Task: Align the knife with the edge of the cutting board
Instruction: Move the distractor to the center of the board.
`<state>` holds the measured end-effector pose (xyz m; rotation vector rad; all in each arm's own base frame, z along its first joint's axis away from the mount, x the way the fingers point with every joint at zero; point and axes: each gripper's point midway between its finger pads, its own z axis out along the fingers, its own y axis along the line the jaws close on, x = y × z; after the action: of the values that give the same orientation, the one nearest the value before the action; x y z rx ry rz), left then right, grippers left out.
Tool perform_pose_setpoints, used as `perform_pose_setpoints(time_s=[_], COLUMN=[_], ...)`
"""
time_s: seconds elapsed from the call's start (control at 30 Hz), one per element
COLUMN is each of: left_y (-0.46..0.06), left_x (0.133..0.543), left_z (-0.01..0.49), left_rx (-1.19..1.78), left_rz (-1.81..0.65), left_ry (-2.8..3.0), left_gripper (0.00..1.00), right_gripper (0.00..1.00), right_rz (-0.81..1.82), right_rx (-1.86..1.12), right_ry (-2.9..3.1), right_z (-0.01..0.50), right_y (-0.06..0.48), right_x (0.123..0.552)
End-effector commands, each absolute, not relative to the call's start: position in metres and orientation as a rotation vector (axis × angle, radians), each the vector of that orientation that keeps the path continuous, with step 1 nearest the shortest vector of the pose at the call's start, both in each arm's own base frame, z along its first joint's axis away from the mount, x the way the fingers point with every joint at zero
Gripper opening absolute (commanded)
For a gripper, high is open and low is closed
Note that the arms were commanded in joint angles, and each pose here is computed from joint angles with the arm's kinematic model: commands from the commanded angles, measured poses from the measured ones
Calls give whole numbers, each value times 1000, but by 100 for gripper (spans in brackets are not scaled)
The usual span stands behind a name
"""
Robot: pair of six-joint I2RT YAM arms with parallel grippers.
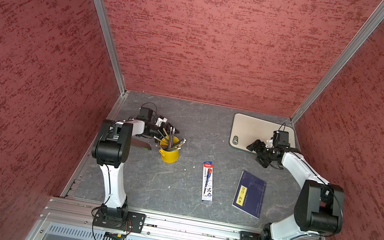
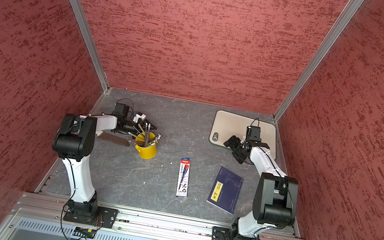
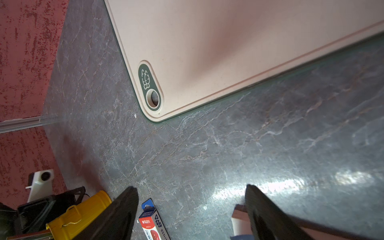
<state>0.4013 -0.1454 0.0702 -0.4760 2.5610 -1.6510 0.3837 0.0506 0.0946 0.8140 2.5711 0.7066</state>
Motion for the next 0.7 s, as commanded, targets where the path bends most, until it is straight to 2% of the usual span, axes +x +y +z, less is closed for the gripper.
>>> perform_pose_setpoints(time_s=[0.0, 0.4, 0.67], left_y=[-153, -160, -179], left_x=[375, 299, 253], left_z=[86, 81, 90], left_rx=[-374, -445, -400], left_rz=[-1751, -1744, -1714], left_ry=[2538, 2617, 2704], left_gripper=[67, 64, 63], right_gripper=[86, 82, 78], right_rz=[723, 701, 615], right_rx=[822, 830, 653], right_ry=[2585, 2658, 2749], right_z=[98, 77, 82], right_y=[56, 66, 96], right_x=[389, 392, 427])
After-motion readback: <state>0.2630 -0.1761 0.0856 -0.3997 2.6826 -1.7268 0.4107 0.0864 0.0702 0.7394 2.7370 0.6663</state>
